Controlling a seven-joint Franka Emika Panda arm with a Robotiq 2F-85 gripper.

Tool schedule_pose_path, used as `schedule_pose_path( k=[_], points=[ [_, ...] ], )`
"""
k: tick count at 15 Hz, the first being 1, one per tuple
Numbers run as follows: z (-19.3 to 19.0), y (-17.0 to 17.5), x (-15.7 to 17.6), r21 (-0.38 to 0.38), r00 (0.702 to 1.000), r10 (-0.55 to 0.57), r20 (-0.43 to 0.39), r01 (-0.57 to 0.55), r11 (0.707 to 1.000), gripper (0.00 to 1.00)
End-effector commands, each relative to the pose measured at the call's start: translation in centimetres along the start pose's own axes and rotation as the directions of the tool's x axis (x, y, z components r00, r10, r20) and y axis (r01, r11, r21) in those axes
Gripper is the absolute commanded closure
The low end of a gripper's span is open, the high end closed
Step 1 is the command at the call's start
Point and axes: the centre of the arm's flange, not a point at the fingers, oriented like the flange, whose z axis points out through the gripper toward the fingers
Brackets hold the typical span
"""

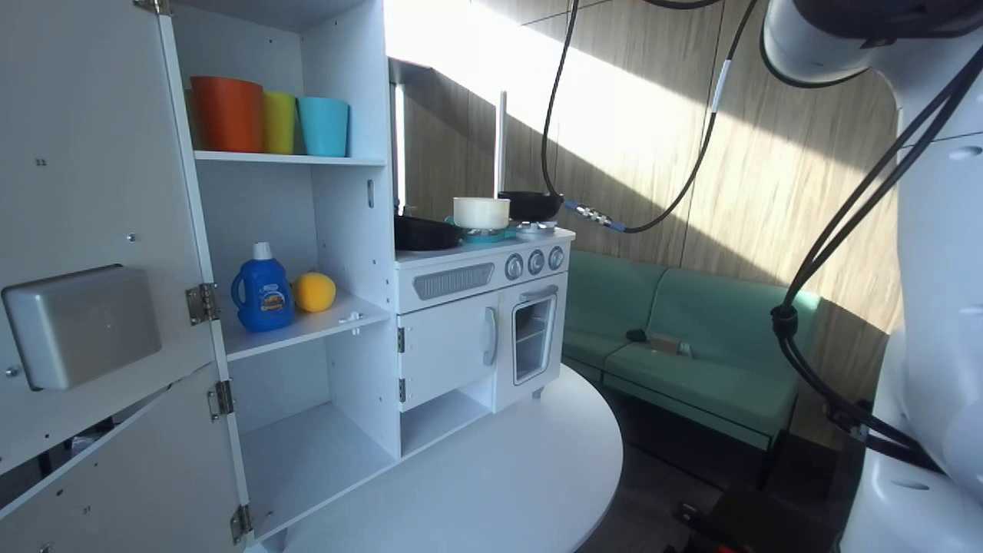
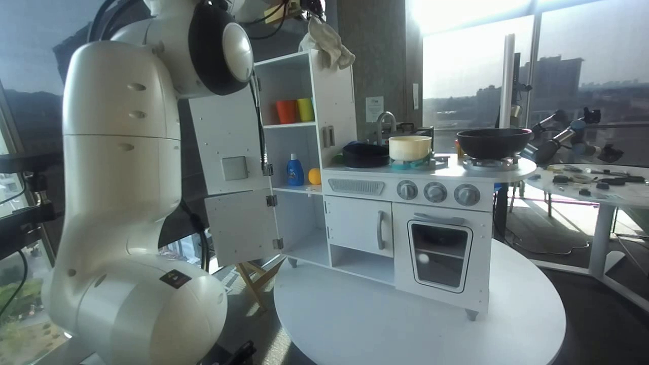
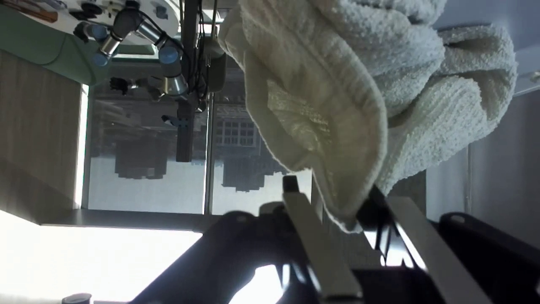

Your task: Pick up the white towel from the top of the refrigerator and wipe the black bowl in the sink, put the white towel on top of the refrigerator

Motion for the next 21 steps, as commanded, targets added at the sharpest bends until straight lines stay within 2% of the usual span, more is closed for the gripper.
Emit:
schedule_pose_path(
  k=[1, 5, 11, 12, 13, 21],
  points=[
    [1.5, -1.2, -0.1, 0.000, 0.999, -0.012, 0.037, 0.012, 1.000, 0.27],
    [4.1, -2.6, -1.1, 0.015, 0.995, -0.034, 0.091, 0.033, 0.999, 0.01],
    [7.1, -5.0, -3.4, 0.047, 0.980, -0.077, 0.186, 0.069, 0.996, 0.00],
    [7.0, -5.1, -3.3, 0.054, 0.979, -0.090, 0.183, 0.081, 0.995, 0.25],
    [6.8, -5.3, -3.3, 0.051, 0.979, -0.097, 0.179, 0.090, 0.995, 0.26],
    [5.6, -5.4, -2.8, 0.024, 0.978, -0.119, 0.173, 0.117, 0.993, 0.86]
  ],
)
